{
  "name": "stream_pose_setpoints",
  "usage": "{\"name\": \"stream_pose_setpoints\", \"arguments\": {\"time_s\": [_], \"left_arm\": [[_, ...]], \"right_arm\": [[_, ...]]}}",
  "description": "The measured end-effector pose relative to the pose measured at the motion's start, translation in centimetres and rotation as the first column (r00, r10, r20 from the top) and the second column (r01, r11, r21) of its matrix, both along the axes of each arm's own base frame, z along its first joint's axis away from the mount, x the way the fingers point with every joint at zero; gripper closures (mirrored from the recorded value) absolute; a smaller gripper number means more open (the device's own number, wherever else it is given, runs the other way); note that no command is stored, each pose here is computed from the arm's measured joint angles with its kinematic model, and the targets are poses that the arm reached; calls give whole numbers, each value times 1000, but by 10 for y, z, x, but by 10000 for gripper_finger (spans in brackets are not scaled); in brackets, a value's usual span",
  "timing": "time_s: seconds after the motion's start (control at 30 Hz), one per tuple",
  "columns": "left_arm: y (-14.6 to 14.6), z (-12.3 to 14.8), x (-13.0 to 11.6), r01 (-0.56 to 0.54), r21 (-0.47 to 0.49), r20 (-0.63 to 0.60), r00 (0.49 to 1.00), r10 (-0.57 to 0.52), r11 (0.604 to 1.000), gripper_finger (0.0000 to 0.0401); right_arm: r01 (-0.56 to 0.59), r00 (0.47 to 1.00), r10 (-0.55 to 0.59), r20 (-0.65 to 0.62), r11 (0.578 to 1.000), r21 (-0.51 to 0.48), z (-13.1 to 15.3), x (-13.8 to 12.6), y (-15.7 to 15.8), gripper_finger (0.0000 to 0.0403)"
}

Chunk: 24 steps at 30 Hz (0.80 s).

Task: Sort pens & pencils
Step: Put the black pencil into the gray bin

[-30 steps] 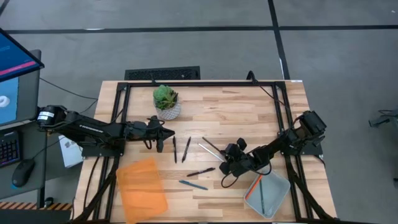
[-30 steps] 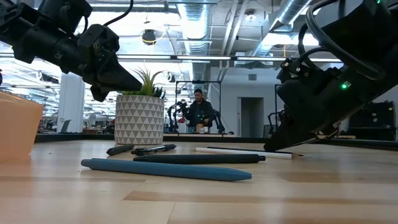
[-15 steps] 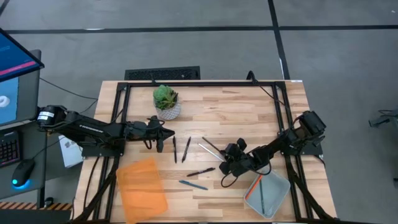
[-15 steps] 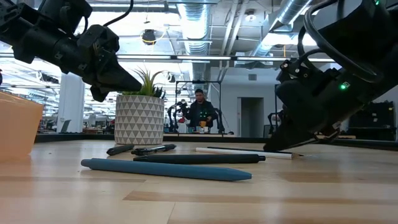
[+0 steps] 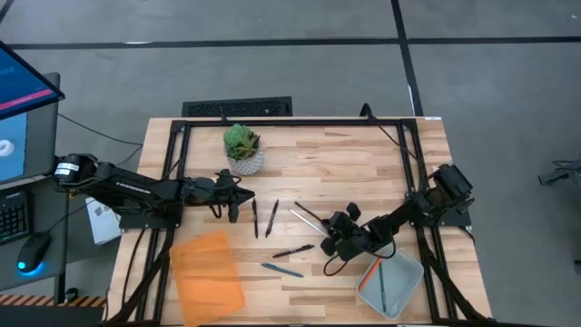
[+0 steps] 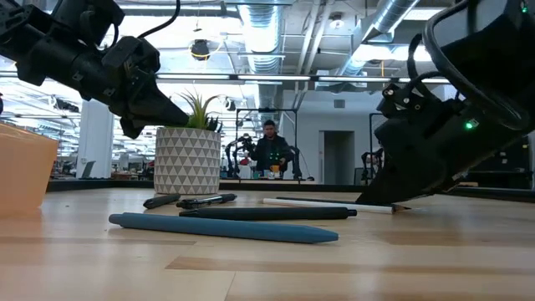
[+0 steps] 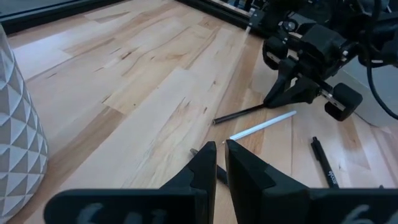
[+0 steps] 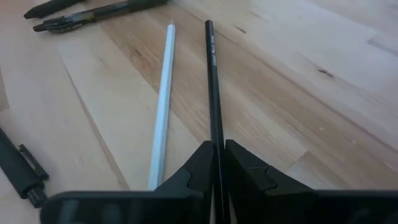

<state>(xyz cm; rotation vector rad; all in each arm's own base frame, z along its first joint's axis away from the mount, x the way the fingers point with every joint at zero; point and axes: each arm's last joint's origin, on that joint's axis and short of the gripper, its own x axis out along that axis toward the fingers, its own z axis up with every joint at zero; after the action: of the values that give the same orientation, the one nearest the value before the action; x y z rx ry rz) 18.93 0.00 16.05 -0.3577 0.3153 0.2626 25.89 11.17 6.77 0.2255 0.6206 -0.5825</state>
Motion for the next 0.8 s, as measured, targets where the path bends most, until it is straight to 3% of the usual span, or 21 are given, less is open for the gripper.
{"name": "stream_pose_setpoints", "arguments": {"time_s": [0.2,0.8], "left_arm": [[0,0,0,0,-2,-2,1000,0,1000,376],[0,0,0,-17,-13,2,1000,17,1000,376]], "right_arm": [[38,997,-37,65,999,-26,-13,1,6,336],[44,997,-42,64,999,-27,-14,0,7,351]]}}
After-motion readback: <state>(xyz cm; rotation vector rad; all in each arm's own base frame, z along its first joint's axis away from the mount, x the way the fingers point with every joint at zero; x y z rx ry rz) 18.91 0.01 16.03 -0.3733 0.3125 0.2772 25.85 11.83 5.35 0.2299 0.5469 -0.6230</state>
